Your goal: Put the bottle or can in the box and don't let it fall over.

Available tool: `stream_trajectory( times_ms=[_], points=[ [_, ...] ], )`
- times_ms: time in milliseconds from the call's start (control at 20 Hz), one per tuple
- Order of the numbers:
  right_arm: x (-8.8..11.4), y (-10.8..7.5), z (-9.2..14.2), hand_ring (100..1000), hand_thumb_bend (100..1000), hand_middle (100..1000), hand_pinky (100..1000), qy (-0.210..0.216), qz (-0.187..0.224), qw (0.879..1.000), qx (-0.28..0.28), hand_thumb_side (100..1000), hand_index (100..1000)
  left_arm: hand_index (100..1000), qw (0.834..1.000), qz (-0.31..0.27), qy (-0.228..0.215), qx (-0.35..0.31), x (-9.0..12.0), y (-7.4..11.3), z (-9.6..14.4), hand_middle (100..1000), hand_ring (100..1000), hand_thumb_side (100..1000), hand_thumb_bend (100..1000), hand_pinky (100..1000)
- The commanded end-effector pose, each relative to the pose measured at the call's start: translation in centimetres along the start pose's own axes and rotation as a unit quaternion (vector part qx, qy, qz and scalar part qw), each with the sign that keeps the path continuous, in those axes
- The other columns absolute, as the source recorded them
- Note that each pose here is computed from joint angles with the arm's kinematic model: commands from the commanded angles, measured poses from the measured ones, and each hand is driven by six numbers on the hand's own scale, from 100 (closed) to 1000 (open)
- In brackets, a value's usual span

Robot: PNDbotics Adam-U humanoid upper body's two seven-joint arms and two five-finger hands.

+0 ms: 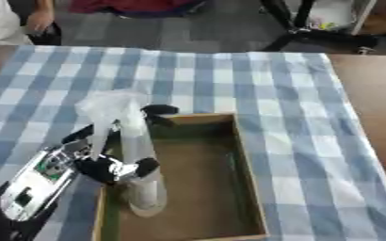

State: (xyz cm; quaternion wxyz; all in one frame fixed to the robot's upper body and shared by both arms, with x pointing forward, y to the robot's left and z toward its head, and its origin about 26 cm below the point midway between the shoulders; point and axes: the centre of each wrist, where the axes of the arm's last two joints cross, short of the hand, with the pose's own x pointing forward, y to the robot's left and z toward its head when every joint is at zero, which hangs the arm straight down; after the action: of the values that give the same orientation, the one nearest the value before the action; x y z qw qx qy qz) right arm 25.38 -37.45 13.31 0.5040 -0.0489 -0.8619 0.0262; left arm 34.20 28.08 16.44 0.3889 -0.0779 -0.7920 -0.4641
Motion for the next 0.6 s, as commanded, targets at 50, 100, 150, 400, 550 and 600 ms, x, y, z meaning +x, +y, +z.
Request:
stream_trajectory(
  times_ms=[50, 100, 150, 400, 550, 600],
  points=[
    [1.1, -0.6, -0.2, 991, 100, 1000, 855, -0.015, 0.012, 1.0, -0.002, 630, 1000, 1000, 1.0, -0.009, 0.006, 0.027, 1.4, 1.8, 1.5, 949, 882, 605, 254, 1000],
    [1.1, -0.7, -0.1, 991, 100, 1000, 855, -0.015, 0.014, 1.0, -0.004, 630, 1000, 1000, 0.999, -0.009, 0.011, 0.037, 1.6, 2.0, 2.1, 951, 883, 609, 254, 1000],
    [1.1, -0.8, 0.0, 991, 100, 1000, 855, -0.015, 0.015, 1.0, -0.007, 628, 1000, 1000, 0.999, -0.01, 0.017, 0.047, 1.7, 2.2, 2.9, 955, 884, 620, 256, 1000],
    [1.1, -0.9, 0.3, 991, 100, 1000, 855, -0.012, 0.018, 1.0, -0.014, 631, 1000, 1000, 0.998, -0.028, 0.014, 0.049, 2.6, 2.8, 4.4, 994, 907, 573, 312, 1000],
    [1.0, -0.8, 0.3, 991, 100, 1000, 855, -0.011, 0.017, 1.0, -0.013, 631, 1000, 1000, 0.998, -0.028, 0.001, 0.049, 3.0, 3.2, 4.8, 979, 896, 560, 259, 1000],
    [1.0, -0.8, 0.3, 991, 100, 1000, 855, -0.011, 0.017, 1.0, -0.014, 630, 1000, 1000, 0.998, -0.027, 0.0, 0.057, 3.2, 3.4, 5.0, 978, 896, 562, 256, 1000]
  ],
)
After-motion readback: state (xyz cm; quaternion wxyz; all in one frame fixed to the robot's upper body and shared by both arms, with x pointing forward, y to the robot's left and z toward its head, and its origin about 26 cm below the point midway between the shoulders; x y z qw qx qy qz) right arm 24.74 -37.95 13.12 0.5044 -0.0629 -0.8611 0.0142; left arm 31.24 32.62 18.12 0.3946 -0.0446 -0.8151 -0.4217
